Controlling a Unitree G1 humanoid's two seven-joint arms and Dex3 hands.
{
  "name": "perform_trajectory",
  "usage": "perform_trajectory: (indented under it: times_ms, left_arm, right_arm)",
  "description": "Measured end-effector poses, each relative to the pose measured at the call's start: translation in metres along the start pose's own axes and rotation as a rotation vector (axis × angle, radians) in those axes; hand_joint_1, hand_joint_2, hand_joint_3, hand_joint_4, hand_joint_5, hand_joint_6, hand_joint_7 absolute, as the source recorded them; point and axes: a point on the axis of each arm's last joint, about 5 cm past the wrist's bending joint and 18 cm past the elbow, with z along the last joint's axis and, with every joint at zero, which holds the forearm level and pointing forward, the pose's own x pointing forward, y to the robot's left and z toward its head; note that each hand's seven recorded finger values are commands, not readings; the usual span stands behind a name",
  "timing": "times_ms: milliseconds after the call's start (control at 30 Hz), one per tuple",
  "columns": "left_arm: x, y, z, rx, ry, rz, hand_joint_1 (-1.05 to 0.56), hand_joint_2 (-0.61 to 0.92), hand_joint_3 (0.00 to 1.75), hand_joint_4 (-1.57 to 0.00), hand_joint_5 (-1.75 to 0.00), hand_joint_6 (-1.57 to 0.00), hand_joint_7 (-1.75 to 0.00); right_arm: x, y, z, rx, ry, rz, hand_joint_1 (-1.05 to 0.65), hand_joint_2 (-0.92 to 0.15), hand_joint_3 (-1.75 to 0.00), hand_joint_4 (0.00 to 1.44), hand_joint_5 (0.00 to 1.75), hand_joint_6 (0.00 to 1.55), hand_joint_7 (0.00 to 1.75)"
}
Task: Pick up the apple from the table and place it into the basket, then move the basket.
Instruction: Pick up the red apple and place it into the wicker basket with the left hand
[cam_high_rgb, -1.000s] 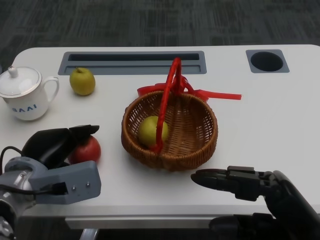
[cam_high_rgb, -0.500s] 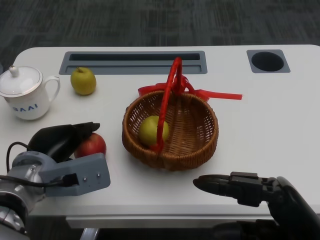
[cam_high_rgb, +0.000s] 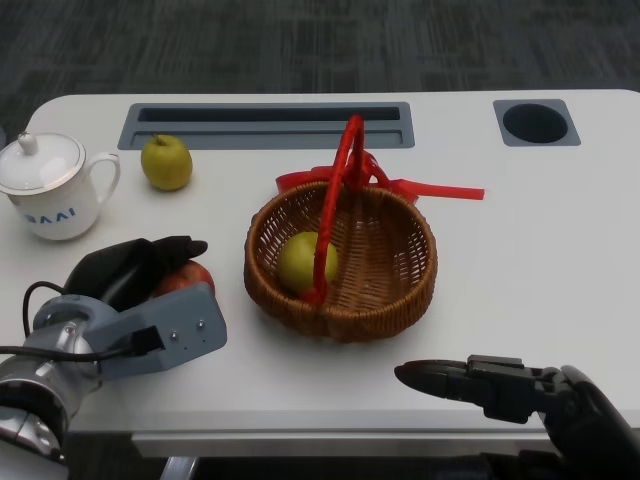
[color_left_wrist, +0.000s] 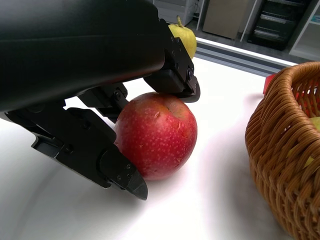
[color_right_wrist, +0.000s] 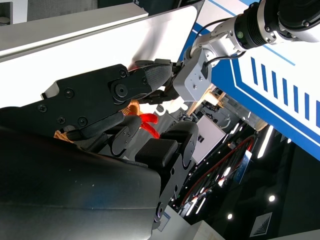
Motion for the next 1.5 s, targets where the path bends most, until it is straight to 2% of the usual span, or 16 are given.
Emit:
perform_trajectory:
  times_ms: [400, 533, 700, 933, 1067, 1200, 1367, 1500]
  left_arm:
    - [-0.002, 0.011, -0.001, -0.181, -0.092, 0.099, -0.08, 0.81, 0.01, -1.25, -0.02, -1.09, -0.01]
    - [-0.004, 0.018, -0.003, -0.201, -0.141, 0.141, -0.05, 0.80, 0.00, -1.26, -0.02, -1.09, -0.01]
    - [-0.006, 0.029, -0.002, -0.221, -0.247, 0.225, -0.05, 0.80, 0.00, -1.27, -0.02, -1.10, -0.01]
    - [-0.008, 0.044, -0.004, -0.216, -0.323, 0.286, -0.08, 0.79, 0.00, -1.26, -0.01, -1.10, -0.01]
    - [-0.009, 0.054, 0.005, -0.230, -0.464, 0.348, -0.12, 0.78, 0.00, -1.28, -0.01, -1.11, -0.01]
    - [-0.009, 0.060, 0.013, -0.249, -0.574, 0.398, -0.12, 0.77, 0.00, -1.37, -0.05, -1.13, -0.01]
    - [-0.008, 0.060, 0.019, -0.261, -0.619, 0.397, -0.13, 0.78, 0.01, -1.36, -0.04, -1.12, -0.01]
    - [-0.003, 0.052, 0.030, -0.316, -0.653, 0.318, -0.12, 0.79, 0.01, -1.31, -0.01, -1.10, -0.01]
  right_arm:
    - [0.004, -0.001, -0.001, -0.004, -0.012, 0.011, -0.47, -0.92, 0.00, 0.78, 0.00, 0.73, 0.00]
    - [0.004, -0.001, -0.001, -0.004, -0.013, 0.012, -0.47, -0.92, 0.00, 0.78, 0.00, 0.73, 0.00]
    - [0.005, -0.001, -0.002, -0.003, -0.013, 0.012, -0.47, -0.91, 0.00, 0.78, 0.00, 0.74, 0.00]
    - [0.005, -0.001, -0.002, -0.003, -0.016, 0.012, -0.46, -0.91, 0.00, 0.79, 0.00, 0.75, 0.00]
    - [0.006, 0.000, -0.002, -0.004, -0.018, 0.016, -0.46, -0.91, 0.00, 0.78, 0.00, 0.75, 0.00]
    - [0.006, 0.000, -0.002, -0.005, -0.018, 0.019, -0.47, -0.91, 0.00, 0.79, 0.00, 0.75, 0.00]
    - [0.006, 0.001, -0.003, -0.006, -0.017, 0.020, -0.47, -0.91, 0.00, 0.79, 0.00, 0.75, 0.00]
    - [0.007, 0.002, -0.003, -0.003, -0.020, 0.016, -0.47, -0.91, 0.00, 0.79, 0.00, 0.76, 0.00]
